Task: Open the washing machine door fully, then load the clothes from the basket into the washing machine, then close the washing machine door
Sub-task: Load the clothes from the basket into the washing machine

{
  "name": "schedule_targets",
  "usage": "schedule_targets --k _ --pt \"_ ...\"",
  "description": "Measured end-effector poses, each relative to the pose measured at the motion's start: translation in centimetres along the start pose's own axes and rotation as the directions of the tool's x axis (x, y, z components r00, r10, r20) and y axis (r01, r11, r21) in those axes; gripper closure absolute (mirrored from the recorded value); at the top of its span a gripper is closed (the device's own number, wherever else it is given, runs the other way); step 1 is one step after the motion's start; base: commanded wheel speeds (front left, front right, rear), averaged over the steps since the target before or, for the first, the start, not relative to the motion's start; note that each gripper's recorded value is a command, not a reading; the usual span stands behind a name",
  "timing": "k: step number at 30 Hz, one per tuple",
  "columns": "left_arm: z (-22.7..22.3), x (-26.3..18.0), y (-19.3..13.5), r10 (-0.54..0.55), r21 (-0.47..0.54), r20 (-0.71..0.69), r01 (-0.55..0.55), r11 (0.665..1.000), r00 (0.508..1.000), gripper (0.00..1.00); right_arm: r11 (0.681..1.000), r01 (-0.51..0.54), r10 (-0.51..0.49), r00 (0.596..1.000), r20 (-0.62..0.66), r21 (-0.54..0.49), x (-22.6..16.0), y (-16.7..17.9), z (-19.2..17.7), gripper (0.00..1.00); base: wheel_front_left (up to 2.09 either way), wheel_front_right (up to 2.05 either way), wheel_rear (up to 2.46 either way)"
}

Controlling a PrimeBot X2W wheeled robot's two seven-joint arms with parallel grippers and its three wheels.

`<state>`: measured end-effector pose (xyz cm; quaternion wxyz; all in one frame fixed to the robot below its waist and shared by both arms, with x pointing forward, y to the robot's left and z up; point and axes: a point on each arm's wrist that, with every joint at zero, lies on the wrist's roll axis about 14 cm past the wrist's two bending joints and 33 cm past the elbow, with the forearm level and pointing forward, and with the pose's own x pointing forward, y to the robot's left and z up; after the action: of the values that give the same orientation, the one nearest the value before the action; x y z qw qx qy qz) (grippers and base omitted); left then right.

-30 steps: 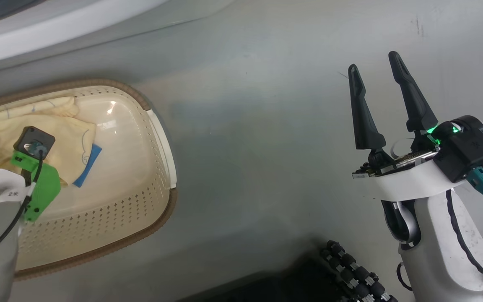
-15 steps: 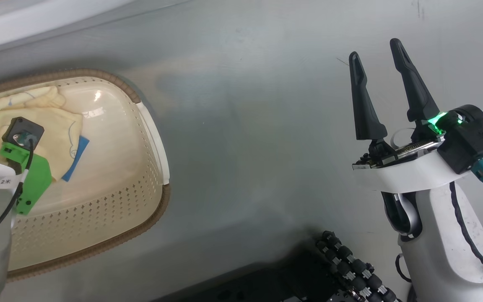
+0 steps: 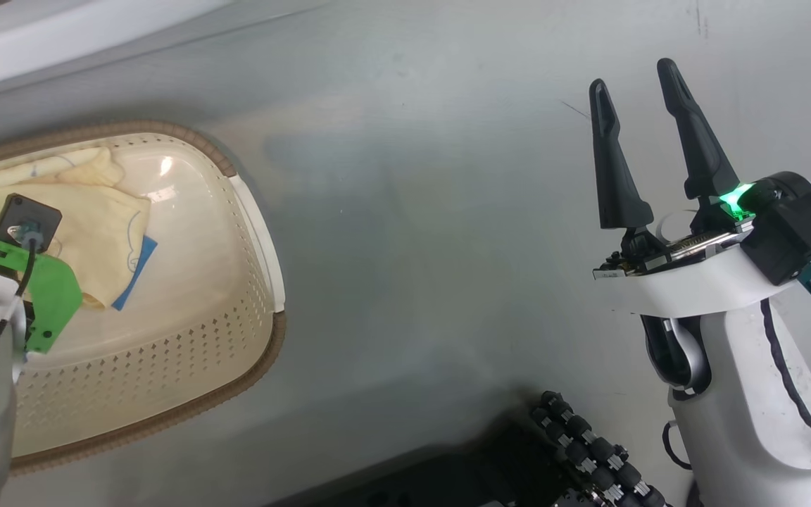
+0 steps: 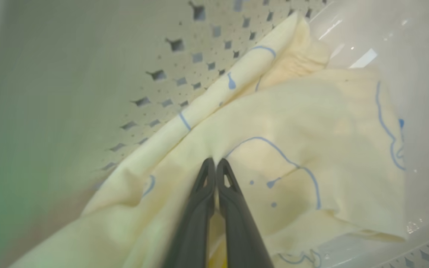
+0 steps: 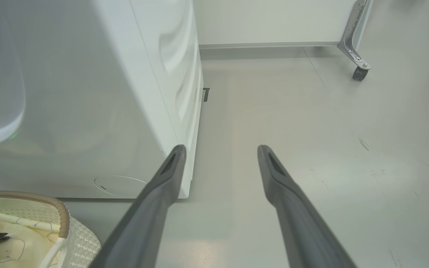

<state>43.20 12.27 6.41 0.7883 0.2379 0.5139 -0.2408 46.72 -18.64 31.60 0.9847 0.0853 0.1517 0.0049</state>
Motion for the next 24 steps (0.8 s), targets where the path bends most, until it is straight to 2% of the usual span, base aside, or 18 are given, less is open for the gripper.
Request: schedule_targets --k 7,16,24 --pt "4.1 -1.5 -0.5 0.034 -0.112 0.194 -0.012 0.994 0.980 1.00 1.000 -0.005 0.005 0.999 0.042 0.004 0.4 0.2 1.5 0.00 0.00 0.00 0.00" --pt "8.9 -4.6 -0.9 0.096 -0.237 0.376 -0.004 0.971 0.922 1.00 1.000 -0.003 0.005 0.996 0.086 -0.023 0.5 0.2 3.2 0.00 0.00 0.00 0.00" --pt "11.0 -8.3 -0.1 0.177 -0.371 0.428 -0.006 0.929 0.886 1.00 0.999 -0.007 0.013 0.994 0.112 -0.053 -0.1 0.3 4.6 0.00 0.00 0.00 0.00"
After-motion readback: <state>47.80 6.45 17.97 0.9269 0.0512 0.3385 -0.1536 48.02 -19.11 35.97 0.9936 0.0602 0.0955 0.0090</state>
